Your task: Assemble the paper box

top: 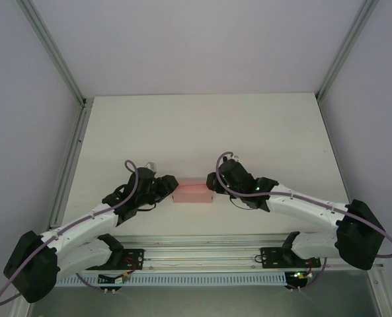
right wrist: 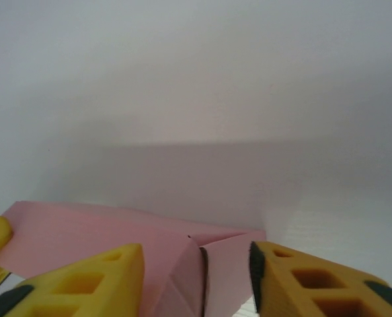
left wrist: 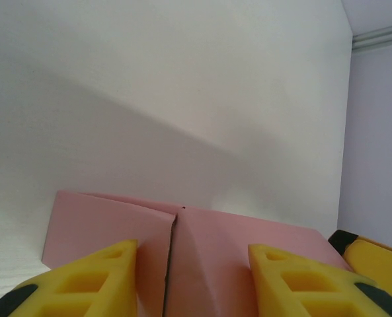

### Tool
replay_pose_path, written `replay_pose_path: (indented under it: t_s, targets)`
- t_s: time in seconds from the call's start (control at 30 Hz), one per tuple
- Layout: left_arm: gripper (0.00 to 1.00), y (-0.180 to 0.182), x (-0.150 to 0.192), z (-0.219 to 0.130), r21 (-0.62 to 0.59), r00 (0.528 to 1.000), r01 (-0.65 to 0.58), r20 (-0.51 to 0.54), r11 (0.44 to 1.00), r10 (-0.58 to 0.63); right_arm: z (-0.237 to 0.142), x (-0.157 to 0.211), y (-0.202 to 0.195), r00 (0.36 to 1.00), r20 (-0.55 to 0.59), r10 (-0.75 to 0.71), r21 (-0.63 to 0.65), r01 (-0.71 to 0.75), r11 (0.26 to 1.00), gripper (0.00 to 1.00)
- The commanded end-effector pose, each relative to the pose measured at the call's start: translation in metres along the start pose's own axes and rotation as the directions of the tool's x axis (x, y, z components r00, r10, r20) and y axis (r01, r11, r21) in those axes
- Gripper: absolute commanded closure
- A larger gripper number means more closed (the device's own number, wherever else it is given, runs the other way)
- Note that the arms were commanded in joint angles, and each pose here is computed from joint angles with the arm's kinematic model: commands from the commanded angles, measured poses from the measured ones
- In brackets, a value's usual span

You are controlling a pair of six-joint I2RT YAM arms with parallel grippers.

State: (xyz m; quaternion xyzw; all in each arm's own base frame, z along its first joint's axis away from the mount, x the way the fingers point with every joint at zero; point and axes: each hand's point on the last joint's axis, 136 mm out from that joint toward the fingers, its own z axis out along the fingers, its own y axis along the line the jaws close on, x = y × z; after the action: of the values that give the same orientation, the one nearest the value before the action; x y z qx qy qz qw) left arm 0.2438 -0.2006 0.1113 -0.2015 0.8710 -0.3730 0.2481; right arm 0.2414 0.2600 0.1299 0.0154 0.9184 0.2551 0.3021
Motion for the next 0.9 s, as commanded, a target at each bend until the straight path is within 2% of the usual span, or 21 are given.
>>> replay_pose_path:
  t_s: [0.0,0.17,0.3,0.37,0.43,0.57,0.77,0.87]
  targets:
    - [0.59,0.062,0.028,0.001,-0.220,0.995,0.012,-0.096,0.975,-0.033,0.005,0.040,-0.035,0.992,-0.114,0.053,0.073,-0.045,0.996,0.59]
    - [0.59,0.069,0.034,0.001,-0.230,0.992,0.014,-0.121,0.973,-0.043,0.016,0.085,-0.055,0.972,-0.222,0.083,0.044,-0.075,0.996,0.66]
    - [0.60,0.073,0.039,0.001,-0.233,0.990,0.019,-0.133,0.972,-0.051,0.022,0.096,-0.075,0.973,-0.223,0.055,0.088,-0.036,0.995,0.68]
    - [0.63,0.076,0.039,0.000,-0.241,0.990,0.020,-0.131,0.970,-0.054,0.025,0.098,-0.082,0.973,-0.226,0.036,0.115,-0.010,0.993,0.70]
    - [0.71,0.081,0.041,-0.001,-0.259,0.989,0.019,-0.135,0.966,-0.056,0.028,0.105,-0.087,0.967,-0.251,0.032,0.132,0.002,0.991,0.76]
    - [0.74,0.093,0.047,-0.003,-0.282,0.987,0.031,-0.143,0.959,-0.074,0.029,0.121,-0.094,0.951,-0.307,0.040,0.137,0.003,0.991,0.79]
    - [0.77,0.101,0.052,-0.005,-0.309,0.983,0.035,-0.163,0.950,-0.089,0.030,0.153,-0.124,0.921,-0.375,0.103,0.220,-0.019,0.975,0.81]
    - [0.78,0.105,0.055,-0.006,-0.319,0.980,0.036,-0.173,0.947,-0.095,0.028,0.170,-0.146,0.906,-0.402,0.134,0.304,-0.005,0.953,0.84]
